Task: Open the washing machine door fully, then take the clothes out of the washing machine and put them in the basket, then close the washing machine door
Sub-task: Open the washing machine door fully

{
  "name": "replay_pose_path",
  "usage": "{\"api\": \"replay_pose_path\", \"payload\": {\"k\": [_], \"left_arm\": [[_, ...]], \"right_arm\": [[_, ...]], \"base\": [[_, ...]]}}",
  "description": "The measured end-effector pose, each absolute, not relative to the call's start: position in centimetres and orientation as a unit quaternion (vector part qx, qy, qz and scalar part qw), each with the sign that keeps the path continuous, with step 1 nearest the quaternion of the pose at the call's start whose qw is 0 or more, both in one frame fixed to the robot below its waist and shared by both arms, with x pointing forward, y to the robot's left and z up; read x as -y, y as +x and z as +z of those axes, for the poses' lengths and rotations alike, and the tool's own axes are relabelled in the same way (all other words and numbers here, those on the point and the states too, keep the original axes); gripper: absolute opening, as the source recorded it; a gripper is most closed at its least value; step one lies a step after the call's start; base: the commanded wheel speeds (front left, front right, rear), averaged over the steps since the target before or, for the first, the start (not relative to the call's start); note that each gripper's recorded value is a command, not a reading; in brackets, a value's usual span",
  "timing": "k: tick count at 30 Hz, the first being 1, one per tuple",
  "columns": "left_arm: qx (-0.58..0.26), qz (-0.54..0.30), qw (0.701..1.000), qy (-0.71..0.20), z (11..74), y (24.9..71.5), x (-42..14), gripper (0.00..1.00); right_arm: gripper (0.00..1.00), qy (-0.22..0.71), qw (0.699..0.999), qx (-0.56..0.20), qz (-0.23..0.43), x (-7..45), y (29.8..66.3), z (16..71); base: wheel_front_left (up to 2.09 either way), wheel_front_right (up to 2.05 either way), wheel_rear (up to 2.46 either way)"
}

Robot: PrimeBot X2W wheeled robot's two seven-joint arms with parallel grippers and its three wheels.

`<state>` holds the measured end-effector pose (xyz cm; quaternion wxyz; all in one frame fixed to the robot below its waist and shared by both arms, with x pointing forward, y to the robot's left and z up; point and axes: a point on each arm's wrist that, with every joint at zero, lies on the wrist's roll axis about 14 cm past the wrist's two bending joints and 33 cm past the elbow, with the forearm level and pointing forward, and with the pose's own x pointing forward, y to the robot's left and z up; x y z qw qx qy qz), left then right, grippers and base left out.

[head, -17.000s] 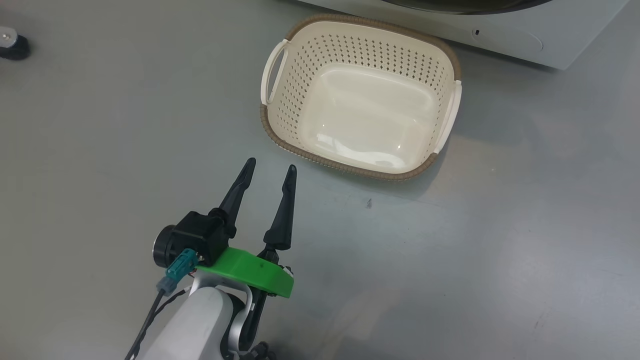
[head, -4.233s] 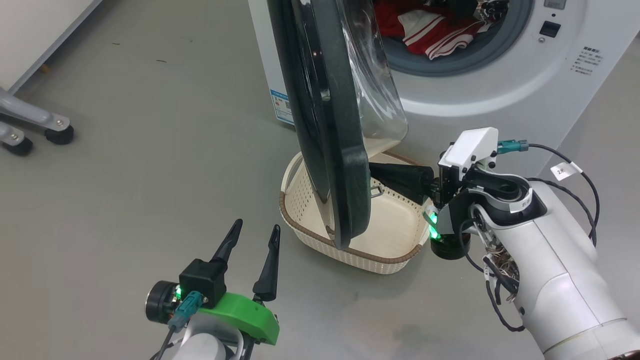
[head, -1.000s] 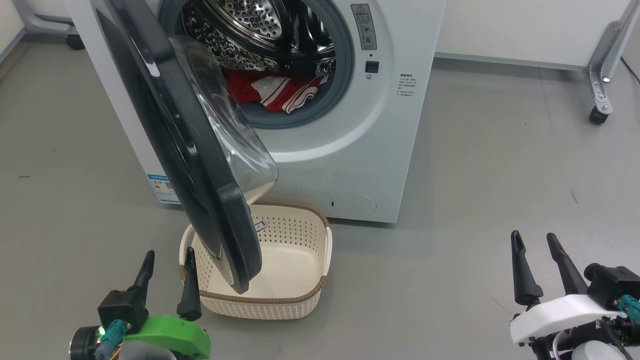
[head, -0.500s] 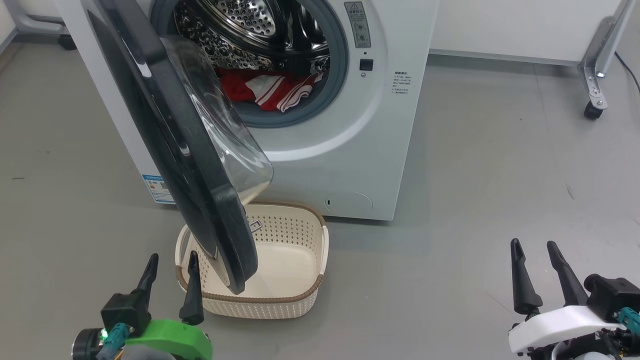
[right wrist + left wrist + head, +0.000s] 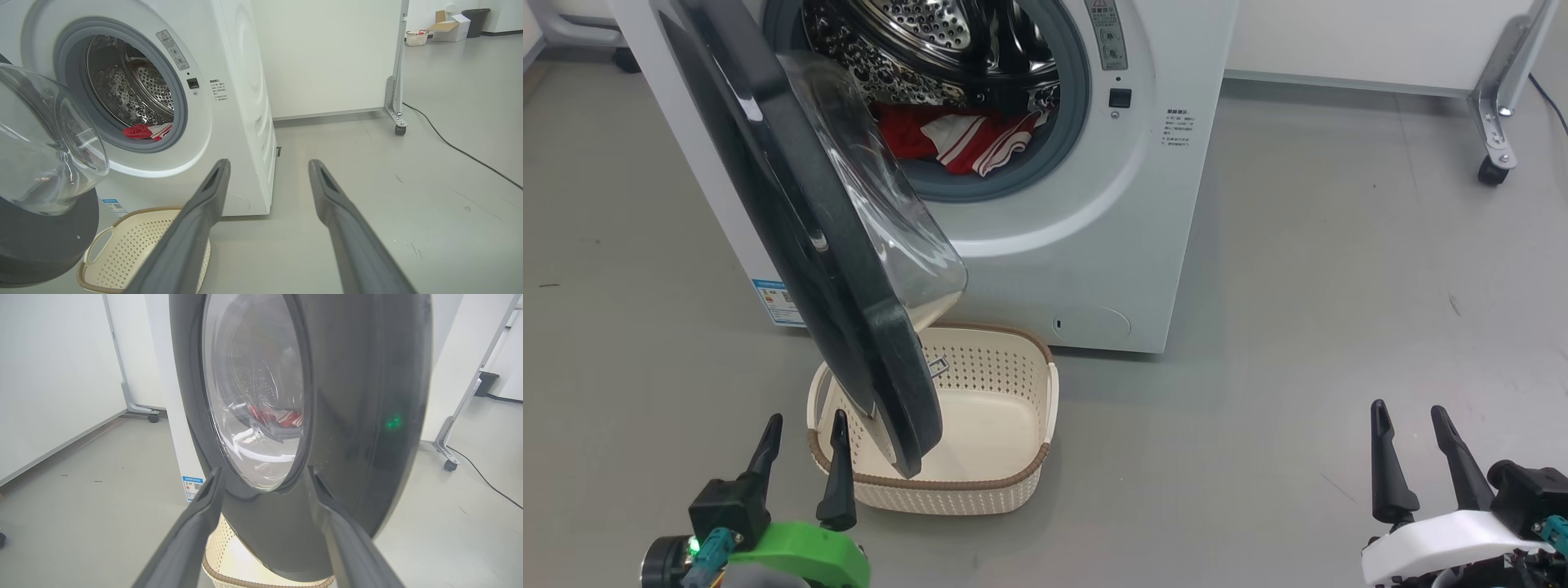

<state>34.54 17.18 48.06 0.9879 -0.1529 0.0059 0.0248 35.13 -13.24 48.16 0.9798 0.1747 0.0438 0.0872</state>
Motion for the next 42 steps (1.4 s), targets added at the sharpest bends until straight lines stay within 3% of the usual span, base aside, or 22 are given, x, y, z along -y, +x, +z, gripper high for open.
{"api": "replay_pose_path", "payload": {"k": [28,30,42], "left_arm": [[-0.007,0.024,0.987,-0.158,47.98,34.54,-17.07,1.0],[-0.009,0.023,0.987,-0.157,47.91,34.52,-17.01,0.0],[-0.01,0.017,0.987,-0.158,47.87,34.46,-16.73,0.0]], "right_arm": [[1.0,0.17,0.981,-0.037,0.088,12.95,34.96,48.32],[1.0,0.171,0.981,-0.038,0.088,12.96,34.89,48.28],[1.0,0.171,0.98,-0.041,0.091,12.75,34.66,48.03]], "base": [[0.0,0.0,0.0],[0.0,0.0,0.0],[0.0,0.0,0.0]]}}
